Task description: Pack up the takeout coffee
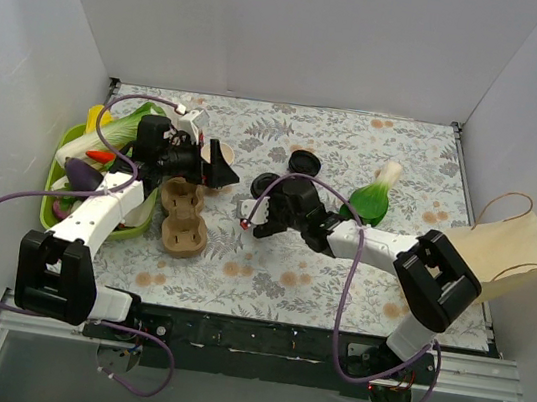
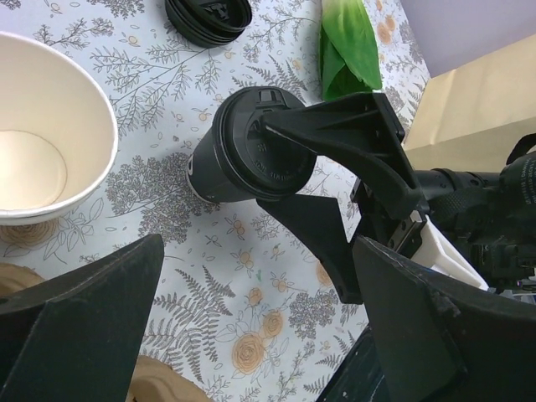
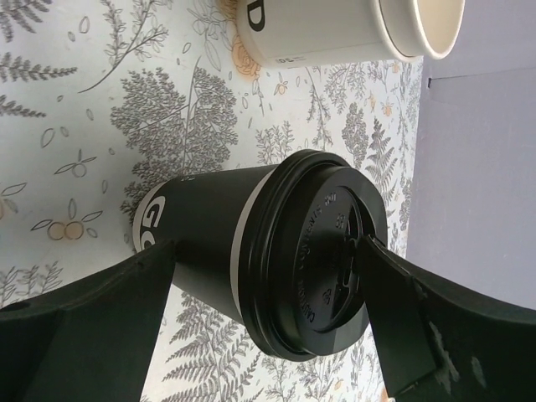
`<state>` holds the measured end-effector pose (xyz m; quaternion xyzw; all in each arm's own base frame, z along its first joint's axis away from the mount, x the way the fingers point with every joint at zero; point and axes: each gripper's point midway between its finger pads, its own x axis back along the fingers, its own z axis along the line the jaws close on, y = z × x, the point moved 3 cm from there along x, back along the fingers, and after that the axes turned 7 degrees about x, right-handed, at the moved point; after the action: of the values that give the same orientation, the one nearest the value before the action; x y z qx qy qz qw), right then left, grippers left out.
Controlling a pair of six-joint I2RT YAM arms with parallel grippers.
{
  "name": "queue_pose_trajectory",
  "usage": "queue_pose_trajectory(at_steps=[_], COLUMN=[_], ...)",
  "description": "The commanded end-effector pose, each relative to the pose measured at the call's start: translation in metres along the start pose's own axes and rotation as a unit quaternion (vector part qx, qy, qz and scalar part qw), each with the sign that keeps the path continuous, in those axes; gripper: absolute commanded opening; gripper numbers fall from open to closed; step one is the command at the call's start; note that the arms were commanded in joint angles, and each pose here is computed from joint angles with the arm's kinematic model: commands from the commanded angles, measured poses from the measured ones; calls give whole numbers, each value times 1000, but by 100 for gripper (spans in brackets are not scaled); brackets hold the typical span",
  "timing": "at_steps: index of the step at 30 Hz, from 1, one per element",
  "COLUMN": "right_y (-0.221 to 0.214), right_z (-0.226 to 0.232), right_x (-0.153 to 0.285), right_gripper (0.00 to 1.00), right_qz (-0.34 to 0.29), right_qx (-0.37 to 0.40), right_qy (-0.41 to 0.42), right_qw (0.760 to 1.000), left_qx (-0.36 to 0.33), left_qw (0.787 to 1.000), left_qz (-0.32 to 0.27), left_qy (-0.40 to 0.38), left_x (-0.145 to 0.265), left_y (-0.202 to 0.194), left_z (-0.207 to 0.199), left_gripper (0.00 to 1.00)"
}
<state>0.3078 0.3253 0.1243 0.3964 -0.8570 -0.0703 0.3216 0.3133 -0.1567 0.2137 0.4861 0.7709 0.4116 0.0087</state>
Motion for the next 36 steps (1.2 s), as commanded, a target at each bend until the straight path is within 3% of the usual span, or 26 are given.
queue_pose_trajectory(at_steps=[1, 9, 20, 23, 27, 28, 30, 31, 34, 36], right_y=[-1, 3, 34, 34, 10, 15, -4, -2, -13, -18], right_z=[-24, -30, -52, -64, -93, -93, -98, -93, -87, -84], right_x=[-10, 0, 45, 49, 46, 47, 38, 39, 35, 29], right_gripper=[95, 98, 98, 98, 98, 98, 98, 98, 98, 98], right_qz=[-3, -14, -103, -120, -125, -146, -151, -165, -175, -179], right_qx=[-5, -36, -180, -272, -430, -478, -532, -569, -619, -627], right_qy=[-37, -36, 26, 54, 80, 115, 131, 155, 167, 171], right_qw=[999, 999, 978, 953, 891, 859, 823, 791, 748, 738], left_qx=[-20, -25, -21, 3, 48, 57, 84, 93, 125, 144], left_qw=[1000, 999, 998, 998, 997, 996, 994, 993, 989, 986], left_qz=[-20, -27, -22, -14, -2, 1, 11, 17, 33, 47], left_qy=[3, -12, -54, -62, -68, -69, -72, -75, -70, -64], left_x=[8, 9, 6, 1, -7, -9, -15, -17, -30, -40], left_y=[12, 17, 10, 5, -2, -3, -8, -11, -19, -27], left_z=[-5, -11, -18, -17, -18, -18, -20, -21, -22, -20], left_gripper=[98, 98, 98, 98, 98, 98, 97, 97, 97, 97])
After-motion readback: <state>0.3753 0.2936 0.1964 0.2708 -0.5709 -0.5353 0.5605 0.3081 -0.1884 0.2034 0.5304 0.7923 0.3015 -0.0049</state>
